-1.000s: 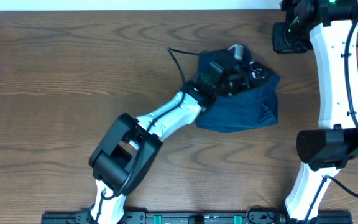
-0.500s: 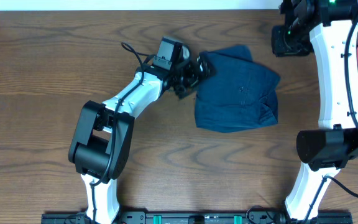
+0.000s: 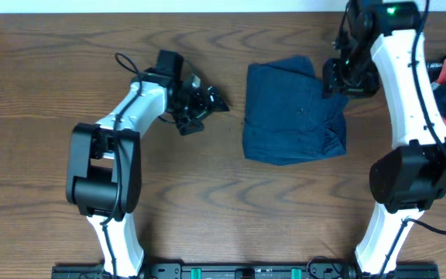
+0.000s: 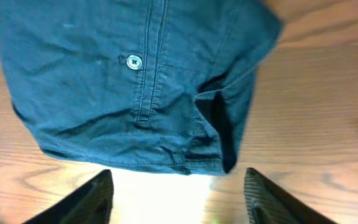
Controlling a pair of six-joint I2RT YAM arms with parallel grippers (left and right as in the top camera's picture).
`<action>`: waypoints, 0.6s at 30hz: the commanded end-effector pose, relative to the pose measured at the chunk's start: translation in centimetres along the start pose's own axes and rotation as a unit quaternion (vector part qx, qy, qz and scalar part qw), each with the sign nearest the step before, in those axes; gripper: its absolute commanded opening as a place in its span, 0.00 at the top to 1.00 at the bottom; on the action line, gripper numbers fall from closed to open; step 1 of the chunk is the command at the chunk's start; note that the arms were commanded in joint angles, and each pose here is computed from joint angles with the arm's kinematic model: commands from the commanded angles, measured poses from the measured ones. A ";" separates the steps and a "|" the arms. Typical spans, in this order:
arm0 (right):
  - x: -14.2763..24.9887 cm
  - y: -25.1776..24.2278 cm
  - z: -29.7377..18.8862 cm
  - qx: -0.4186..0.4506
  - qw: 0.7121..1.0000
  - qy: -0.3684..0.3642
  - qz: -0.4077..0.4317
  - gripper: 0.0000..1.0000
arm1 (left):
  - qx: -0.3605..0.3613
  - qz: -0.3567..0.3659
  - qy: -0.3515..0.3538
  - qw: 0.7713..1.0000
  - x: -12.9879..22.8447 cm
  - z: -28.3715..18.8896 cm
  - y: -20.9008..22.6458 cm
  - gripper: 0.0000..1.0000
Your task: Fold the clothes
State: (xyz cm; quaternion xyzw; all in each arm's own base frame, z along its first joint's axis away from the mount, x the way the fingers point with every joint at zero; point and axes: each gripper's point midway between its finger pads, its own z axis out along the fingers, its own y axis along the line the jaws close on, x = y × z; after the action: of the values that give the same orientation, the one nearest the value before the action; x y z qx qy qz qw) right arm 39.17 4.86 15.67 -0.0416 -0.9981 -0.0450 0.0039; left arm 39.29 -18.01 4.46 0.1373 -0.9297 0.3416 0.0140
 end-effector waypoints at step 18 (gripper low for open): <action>2.1 -4.7 10.2 -0.069 0.992 0.055 0.089 0.22 | 0.010 0.053 0.039 0.998 1.5 -1.4 0.9 0.02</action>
State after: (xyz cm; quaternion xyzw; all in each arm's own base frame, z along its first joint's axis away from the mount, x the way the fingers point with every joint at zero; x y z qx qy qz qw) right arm 36.90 1.99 5.33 -0.1133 -0.9864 -0.1016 0.0627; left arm 37.46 -16.80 4.50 0.0964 -0.9319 0.3477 0.0382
